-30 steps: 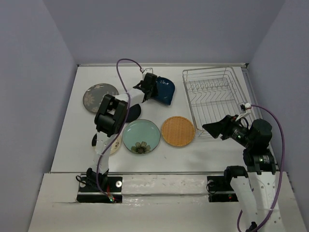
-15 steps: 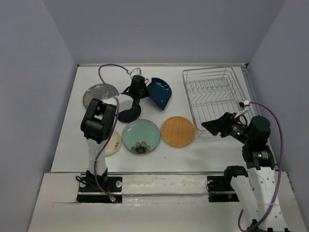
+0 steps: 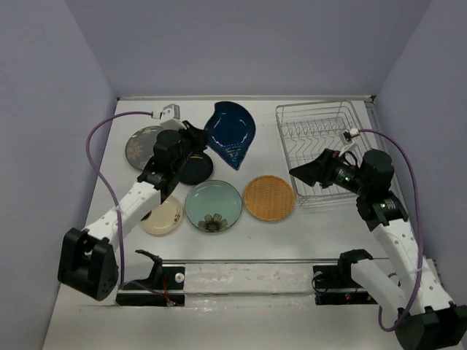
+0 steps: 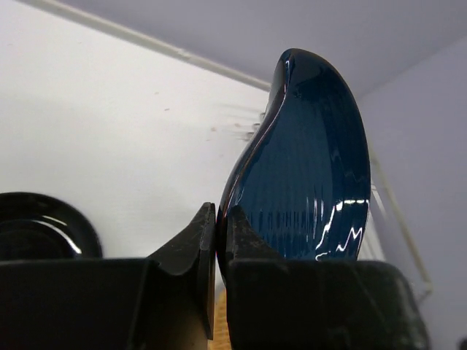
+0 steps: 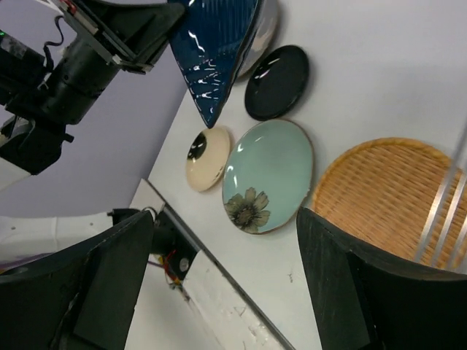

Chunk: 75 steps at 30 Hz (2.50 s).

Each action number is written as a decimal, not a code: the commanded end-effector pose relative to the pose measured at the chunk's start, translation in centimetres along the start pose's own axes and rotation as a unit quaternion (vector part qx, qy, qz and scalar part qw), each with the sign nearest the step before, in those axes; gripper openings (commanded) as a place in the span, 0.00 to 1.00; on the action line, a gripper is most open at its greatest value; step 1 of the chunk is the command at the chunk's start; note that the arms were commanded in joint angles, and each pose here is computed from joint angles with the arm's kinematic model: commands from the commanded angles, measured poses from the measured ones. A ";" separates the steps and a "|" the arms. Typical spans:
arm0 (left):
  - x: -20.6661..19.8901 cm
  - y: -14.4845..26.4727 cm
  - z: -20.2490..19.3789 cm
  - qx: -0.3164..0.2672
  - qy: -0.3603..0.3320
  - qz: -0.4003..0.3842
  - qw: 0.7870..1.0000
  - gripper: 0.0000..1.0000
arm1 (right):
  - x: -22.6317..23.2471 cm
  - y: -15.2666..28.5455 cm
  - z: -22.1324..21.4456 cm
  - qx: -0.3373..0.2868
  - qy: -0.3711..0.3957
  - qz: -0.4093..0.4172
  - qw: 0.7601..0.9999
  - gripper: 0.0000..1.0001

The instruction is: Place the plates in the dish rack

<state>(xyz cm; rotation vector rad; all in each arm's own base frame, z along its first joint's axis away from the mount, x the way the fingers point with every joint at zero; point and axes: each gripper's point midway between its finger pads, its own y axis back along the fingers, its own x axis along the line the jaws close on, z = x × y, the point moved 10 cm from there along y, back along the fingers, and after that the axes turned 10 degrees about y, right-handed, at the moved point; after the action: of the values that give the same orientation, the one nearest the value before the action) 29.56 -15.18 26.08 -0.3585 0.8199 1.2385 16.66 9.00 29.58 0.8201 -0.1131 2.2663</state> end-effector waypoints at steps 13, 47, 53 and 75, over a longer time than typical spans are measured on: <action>-4.7 10.5 1.1 0.012 0.067 -0.244 0.967 0.06 | 8.0 -11.6 1.5 0.024 0.097 0.027 0.995 0.93; -0.2 20.5 -1.9 0.104 -0.142 -0.279 0.944 0.99 | -3.1 -3.7 17.6 -0.105 0.231 -0.553 0.793 0.07; -0.8 21.5 -2.9 0.119 -0.148 -0.348 0.918 0.99 | -5.6 -4.2 22.2 -0.070 0.313 -0.611 0.724 0.07; -1.2 22.2 -3.5 0.137 -0.149 -0.378 0.904 0.99 | -16.6 -7.9 22.1 0.074 0.412 -0.670 0.613 0.07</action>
<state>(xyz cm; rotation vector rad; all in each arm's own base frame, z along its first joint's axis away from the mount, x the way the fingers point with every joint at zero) 7.68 -11.16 28.13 -0.2011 0.5308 0.4579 41.15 -1.08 33.93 -0.1558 0.9790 1.0144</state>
